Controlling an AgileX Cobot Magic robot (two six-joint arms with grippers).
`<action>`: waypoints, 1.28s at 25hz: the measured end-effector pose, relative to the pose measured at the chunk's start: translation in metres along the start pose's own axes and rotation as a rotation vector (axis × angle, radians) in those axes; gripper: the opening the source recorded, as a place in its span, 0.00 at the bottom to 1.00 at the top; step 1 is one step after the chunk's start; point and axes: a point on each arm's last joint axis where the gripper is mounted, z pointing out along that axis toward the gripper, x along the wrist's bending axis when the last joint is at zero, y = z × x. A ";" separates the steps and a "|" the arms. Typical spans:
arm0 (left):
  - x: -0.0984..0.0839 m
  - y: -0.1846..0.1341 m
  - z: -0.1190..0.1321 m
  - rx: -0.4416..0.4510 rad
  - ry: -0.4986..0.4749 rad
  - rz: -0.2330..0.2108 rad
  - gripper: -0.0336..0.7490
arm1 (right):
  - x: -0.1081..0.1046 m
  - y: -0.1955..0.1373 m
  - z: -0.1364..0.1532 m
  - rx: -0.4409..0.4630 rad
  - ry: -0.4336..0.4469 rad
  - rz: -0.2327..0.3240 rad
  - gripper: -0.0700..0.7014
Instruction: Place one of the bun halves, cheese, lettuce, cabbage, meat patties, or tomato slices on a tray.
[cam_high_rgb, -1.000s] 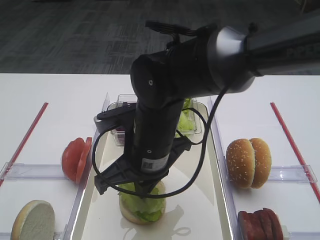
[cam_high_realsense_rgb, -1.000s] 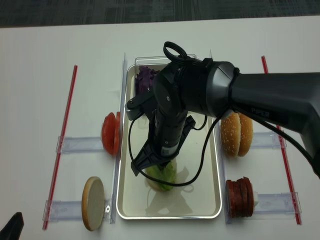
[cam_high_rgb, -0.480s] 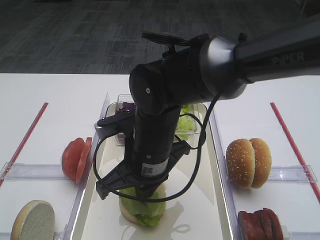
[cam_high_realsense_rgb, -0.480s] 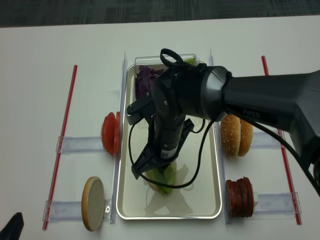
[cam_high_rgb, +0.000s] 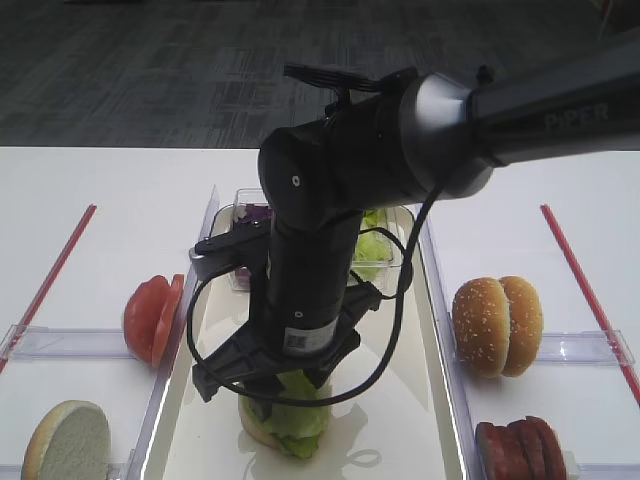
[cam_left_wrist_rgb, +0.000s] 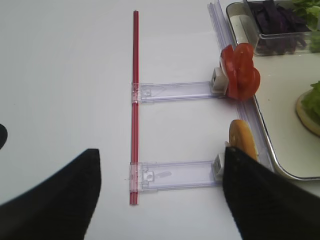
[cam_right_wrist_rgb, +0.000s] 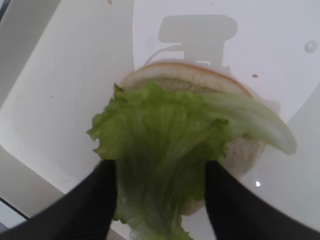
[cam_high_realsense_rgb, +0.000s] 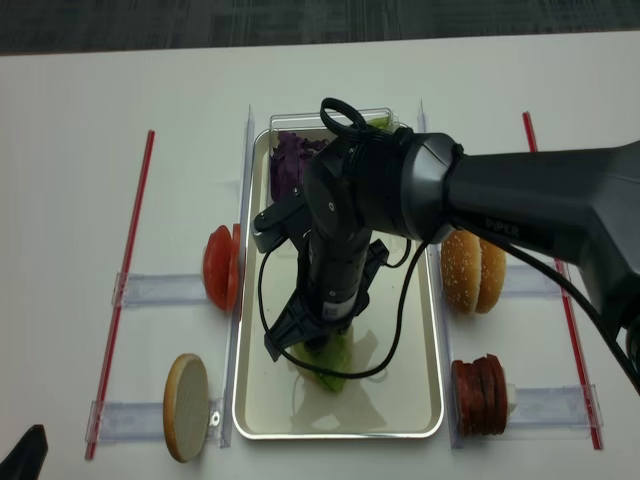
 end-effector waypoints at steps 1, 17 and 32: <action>0.000 0.000 0.000 0.000 0.000 0.000 0.67 | 0.000 0.000 0.000 0.000 0.000 0.000 0.72; 0.000 0.000 0.000 0.000 0.000 0.000 0.67 | 0.011 0.024 -0.036 -0.077 0.024 -0.022 0.83; 0.000 0.000 0.000 0.000 0.000 0.000 0.66 | 0.005 0.034 -0.066 -0.052 0.032 0.010 0.83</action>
